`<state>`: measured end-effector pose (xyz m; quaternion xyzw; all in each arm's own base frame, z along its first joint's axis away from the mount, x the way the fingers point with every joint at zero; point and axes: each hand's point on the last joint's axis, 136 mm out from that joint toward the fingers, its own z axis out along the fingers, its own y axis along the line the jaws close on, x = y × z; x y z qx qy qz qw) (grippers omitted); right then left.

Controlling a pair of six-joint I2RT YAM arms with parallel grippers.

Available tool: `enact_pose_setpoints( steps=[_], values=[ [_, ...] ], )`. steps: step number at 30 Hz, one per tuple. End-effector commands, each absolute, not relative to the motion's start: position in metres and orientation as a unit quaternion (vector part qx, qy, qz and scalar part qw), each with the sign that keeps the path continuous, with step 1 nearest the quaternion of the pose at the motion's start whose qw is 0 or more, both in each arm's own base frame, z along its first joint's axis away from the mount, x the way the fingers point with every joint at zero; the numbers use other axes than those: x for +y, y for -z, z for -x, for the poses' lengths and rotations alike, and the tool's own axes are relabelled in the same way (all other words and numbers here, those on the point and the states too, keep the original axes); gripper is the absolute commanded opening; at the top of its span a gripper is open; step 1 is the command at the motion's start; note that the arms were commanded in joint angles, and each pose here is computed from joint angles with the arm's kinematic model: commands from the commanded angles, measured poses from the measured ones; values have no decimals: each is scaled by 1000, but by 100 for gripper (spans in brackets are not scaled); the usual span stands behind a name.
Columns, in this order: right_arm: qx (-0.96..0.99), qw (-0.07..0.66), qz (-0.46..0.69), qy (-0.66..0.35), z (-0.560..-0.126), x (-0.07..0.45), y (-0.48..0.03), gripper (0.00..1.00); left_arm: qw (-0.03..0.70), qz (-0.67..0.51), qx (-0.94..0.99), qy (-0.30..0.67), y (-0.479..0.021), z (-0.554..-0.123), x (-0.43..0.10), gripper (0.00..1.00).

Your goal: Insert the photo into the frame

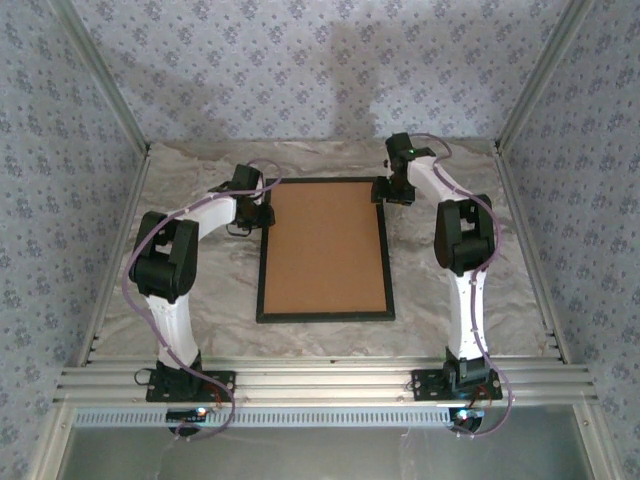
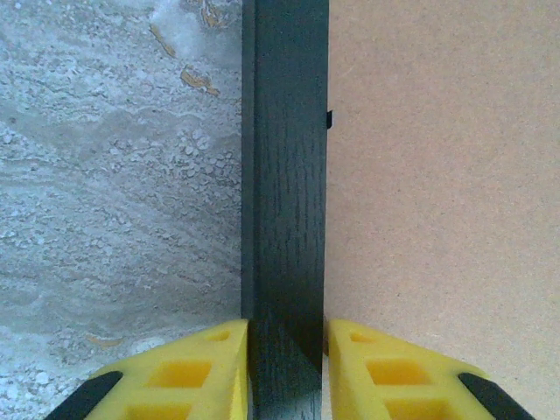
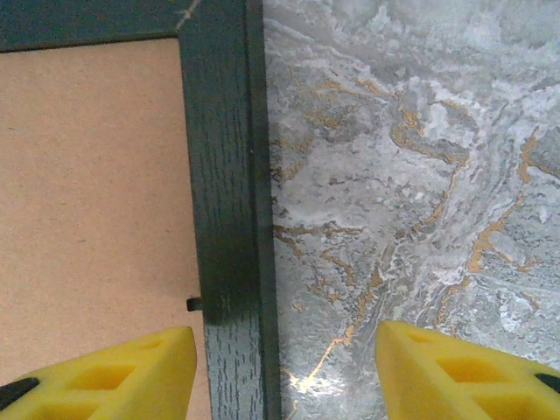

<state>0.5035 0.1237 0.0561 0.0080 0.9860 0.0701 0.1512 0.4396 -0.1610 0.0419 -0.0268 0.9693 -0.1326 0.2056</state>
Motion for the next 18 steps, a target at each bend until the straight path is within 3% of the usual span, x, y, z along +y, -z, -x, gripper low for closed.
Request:
enact_pose_setpoints(
  steps=[1,18],
  values=[
    [986,147,-9,-71,-509,125,-51,58,147,14,980,137,-15,-414,-170,28],
    [994,86,-19,-57,-497,120,-1,57,143,16,980,139,-12,-411,-170,28]
  ],
)
